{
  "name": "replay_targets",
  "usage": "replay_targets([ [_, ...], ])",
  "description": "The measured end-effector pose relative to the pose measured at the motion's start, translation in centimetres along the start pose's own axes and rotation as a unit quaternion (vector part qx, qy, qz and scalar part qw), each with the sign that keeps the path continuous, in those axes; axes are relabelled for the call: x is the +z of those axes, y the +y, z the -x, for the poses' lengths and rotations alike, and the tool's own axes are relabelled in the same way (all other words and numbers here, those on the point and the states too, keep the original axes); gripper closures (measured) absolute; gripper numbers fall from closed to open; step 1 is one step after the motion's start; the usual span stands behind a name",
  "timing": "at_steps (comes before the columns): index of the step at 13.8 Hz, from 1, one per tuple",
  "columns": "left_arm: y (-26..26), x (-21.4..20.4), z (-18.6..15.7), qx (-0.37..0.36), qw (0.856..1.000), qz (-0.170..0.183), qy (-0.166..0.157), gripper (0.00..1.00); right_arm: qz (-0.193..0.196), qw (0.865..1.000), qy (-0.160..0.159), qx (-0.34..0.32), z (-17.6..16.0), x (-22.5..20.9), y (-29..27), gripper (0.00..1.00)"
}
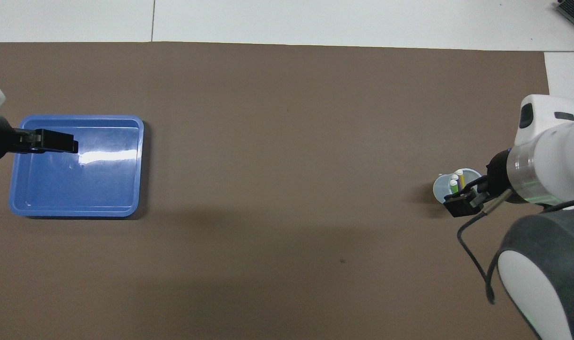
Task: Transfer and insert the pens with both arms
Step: 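Insert the green pen into the cup and open the right gripper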
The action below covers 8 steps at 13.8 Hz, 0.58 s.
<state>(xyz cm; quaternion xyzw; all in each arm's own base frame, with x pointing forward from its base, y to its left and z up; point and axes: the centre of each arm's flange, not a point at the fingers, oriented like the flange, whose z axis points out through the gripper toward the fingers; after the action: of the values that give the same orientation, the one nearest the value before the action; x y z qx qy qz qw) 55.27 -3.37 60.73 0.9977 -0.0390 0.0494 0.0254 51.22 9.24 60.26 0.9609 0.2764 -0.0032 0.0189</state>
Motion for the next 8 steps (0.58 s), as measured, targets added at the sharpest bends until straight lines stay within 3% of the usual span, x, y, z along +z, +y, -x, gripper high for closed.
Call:
replay_targets([
  [5,-0.3,-3.0,-0.4,0.005,1.0,-0.019,-0.009,0.0,-0.015,0.998,-0.018,0.052,-1.6,2.1,2.7,0.0],
  [8,-0.1,-2.8,-0.2,0.007,1.0,-0.019,-0.02,0.0,-0.016,0.995,-0.024,0.091,-0.8,-0.5,3.2,0.0],
])
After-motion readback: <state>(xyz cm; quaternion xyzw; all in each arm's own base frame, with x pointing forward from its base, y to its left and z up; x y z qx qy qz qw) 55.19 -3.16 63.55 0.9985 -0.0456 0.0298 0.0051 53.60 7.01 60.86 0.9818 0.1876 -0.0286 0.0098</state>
